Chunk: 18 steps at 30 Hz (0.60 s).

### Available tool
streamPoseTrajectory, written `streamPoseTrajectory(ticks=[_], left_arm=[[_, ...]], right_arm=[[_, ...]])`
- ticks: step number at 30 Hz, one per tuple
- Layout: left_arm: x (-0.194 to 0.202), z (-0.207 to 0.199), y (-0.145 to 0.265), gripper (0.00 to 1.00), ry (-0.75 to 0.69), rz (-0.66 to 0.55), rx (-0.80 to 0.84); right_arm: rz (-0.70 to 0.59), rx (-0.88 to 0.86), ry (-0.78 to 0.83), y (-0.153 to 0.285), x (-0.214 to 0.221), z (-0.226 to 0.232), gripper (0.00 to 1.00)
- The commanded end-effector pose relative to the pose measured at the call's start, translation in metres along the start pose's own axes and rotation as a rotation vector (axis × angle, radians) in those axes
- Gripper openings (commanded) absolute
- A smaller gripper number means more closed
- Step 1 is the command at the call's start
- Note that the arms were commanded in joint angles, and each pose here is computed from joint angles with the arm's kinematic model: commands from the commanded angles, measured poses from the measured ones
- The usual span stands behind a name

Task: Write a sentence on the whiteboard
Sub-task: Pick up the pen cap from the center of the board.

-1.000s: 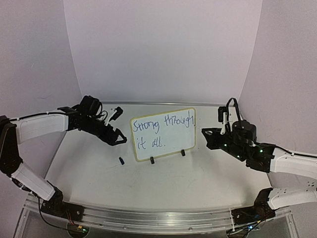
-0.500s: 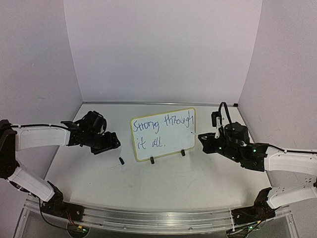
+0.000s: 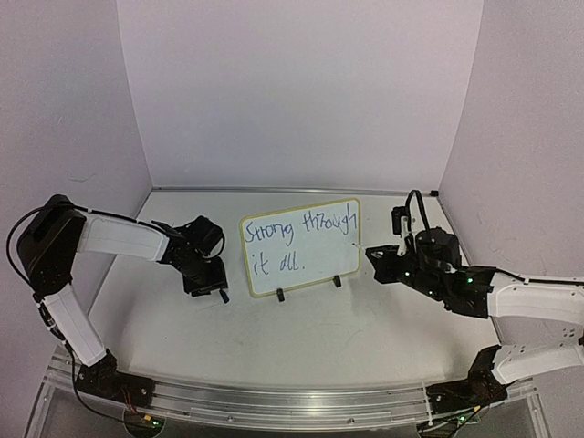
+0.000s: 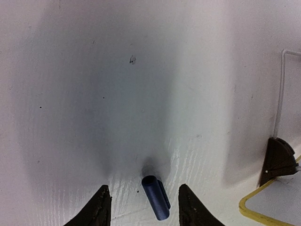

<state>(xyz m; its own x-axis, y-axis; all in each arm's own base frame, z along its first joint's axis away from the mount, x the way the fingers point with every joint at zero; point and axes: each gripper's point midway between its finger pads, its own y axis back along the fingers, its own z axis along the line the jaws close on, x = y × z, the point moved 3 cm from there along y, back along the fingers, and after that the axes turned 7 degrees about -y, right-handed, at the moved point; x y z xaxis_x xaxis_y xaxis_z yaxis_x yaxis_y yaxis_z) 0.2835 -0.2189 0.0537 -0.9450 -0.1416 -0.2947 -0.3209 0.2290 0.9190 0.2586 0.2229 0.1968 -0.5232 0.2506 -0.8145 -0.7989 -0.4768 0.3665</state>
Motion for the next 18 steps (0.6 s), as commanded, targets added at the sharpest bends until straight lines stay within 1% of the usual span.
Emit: streamPoseTrajectory(ticks=[1, 4, 13, 18], left_arm=[[-0.005, -0.012, 0.000, 0.45, -0.017, 0.016, 0.009], [-0.004, -0.010, -0.006, 0.41, -0.034, 0.043, -0.017], [0.005, -0.001, -0.010, 0.25, -0.083, 0.108, -0.079], [0.014, -0.002, -0.014, 0.17, -0.135, 0.151, -0.049]], right_arm=[[-0.044, -0.012, -0.024, 0.006, -0.006, -0.001, 0.00], [-0.049, -0.006, -0.024, 0.007, -0.006, -0.003, 0.00], [-0.048, -0.003, -0.025, 0.008, -0.004, -0.005, 0.00], [-0.045, 0.001, -0.027, 0.008, -0.002, -0.007, 0.00]])
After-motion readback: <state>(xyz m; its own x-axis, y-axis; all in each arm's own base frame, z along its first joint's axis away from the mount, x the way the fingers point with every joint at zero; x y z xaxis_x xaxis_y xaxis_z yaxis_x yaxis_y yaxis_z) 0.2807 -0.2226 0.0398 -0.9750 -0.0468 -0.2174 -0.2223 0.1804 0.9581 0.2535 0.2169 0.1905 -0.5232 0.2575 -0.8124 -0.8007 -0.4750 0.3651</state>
